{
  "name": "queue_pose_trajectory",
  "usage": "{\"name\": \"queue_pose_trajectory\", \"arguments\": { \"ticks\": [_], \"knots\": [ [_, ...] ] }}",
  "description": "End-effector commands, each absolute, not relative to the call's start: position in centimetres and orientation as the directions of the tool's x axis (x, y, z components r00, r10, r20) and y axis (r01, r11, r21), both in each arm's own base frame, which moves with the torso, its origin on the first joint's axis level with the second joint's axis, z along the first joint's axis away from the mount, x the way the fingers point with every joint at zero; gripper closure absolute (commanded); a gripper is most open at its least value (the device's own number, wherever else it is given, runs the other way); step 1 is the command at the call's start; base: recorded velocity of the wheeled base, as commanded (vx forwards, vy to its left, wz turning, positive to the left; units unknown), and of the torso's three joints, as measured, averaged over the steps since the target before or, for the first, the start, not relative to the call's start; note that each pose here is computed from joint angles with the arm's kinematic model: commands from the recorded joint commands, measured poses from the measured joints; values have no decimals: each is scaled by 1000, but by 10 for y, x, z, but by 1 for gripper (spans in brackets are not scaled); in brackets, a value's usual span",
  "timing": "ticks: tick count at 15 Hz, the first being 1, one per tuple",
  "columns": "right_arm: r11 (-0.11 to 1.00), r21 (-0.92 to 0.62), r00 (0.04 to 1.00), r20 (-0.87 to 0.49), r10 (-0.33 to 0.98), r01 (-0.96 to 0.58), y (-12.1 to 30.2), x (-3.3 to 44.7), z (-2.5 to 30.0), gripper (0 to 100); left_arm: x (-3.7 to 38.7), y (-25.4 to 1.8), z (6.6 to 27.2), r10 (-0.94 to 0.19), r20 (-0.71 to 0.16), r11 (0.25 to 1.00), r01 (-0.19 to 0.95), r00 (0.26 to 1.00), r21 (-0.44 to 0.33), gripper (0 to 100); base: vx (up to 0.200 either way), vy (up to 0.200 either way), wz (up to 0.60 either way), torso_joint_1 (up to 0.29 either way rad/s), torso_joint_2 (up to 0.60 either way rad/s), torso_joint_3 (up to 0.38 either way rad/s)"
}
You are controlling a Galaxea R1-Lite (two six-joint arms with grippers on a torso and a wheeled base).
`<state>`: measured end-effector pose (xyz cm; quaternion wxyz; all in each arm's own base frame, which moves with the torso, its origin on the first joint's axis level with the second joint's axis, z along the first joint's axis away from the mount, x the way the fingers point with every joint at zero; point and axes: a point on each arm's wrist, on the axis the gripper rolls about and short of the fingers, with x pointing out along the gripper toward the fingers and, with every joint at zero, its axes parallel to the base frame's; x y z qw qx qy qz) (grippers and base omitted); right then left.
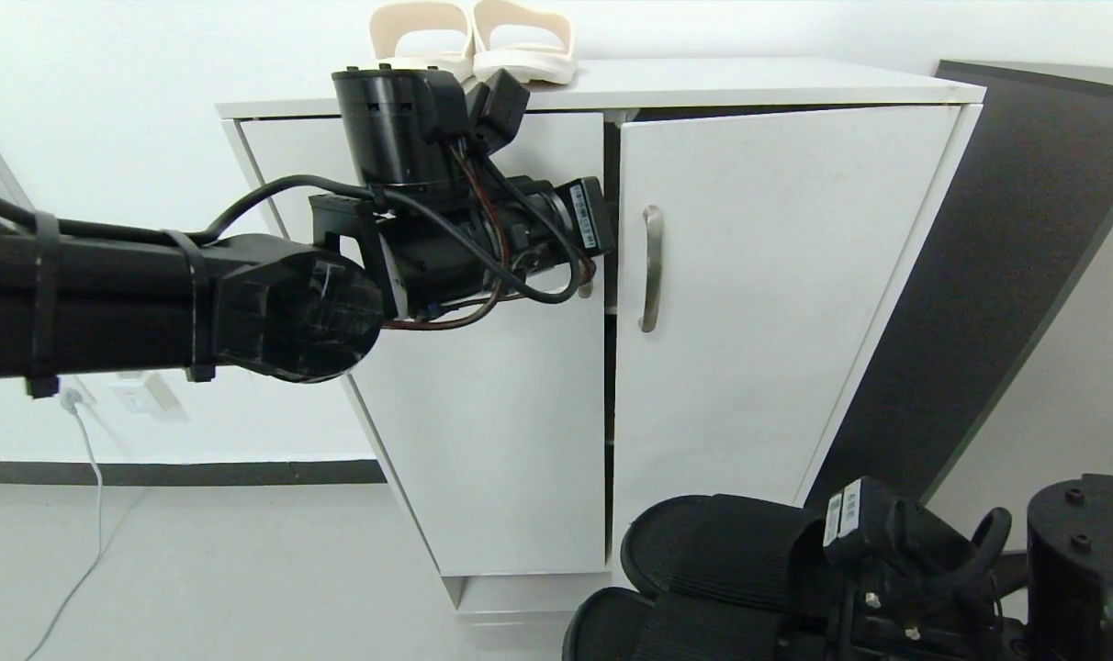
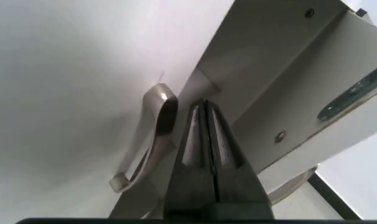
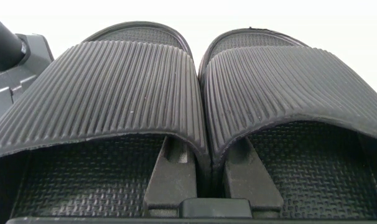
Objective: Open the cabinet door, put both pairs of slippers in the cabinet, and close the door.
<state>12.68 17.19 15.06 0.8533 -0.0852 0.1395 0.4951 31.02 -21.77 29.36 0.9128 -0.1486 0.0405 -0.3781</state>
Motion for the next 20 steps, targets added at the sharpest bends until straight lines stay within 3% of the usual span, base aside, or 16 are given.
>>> {"name": "queue_pose_trajectory", "arguments": {
  "ticks": [1, 3, 7, 11, 15, 17, 20],
  "knots": [
    [485, -6, 459, -333, 824, -875, 173, 124, 148, 100, 309, -219, 293, -707, 36, 666, 682, 707, -303, 100, -200, 0, 0, 2, -2, -2],
    [474, -4, 445, -349, 825, -881, 172, 120, 144, 100, 295, -230, 290, -737, 24, 639, 707, 676, -304, 100, -200, 0, 0, 2, -2, 0],
    [425, -3, 397, -364, 842, -905, 174, 109, 139, 100, 238, -262, 288, -842, 6, 513, 802, 540, -307, 100, -200, 0, 0, 1, 2, 4],
    [422, -2, 394, -360, 846, -907, 175, 108, 140, 100, 241, -265, 289, -838, 59, 505, 811, 543, -296, 100, -50, 0, 0, -1, 1, 1],
    [436, 6, 403, -371, 836, -900, 176, 112, 137, 100, 259, -195, 302, -637, 83, 719, 629, 766, -296, 100, 0, 0, 0, 0, 0, 0],
    [436, 1, 405, -370, 836, -900, 176, 112, 138, 100, 227, -138, 315, -547, 115, 785, 556, 829, -275, 100, 0, 0, 0, 0, 0, 0],
    [436, -1, 405, -369, 837, -900, 175, 112, 138, 100, 143, -62, 306, -422, 89, 876, 431, 902, -218, 100, 0, 0, 0, 0, 0, 0]
  ]
}}
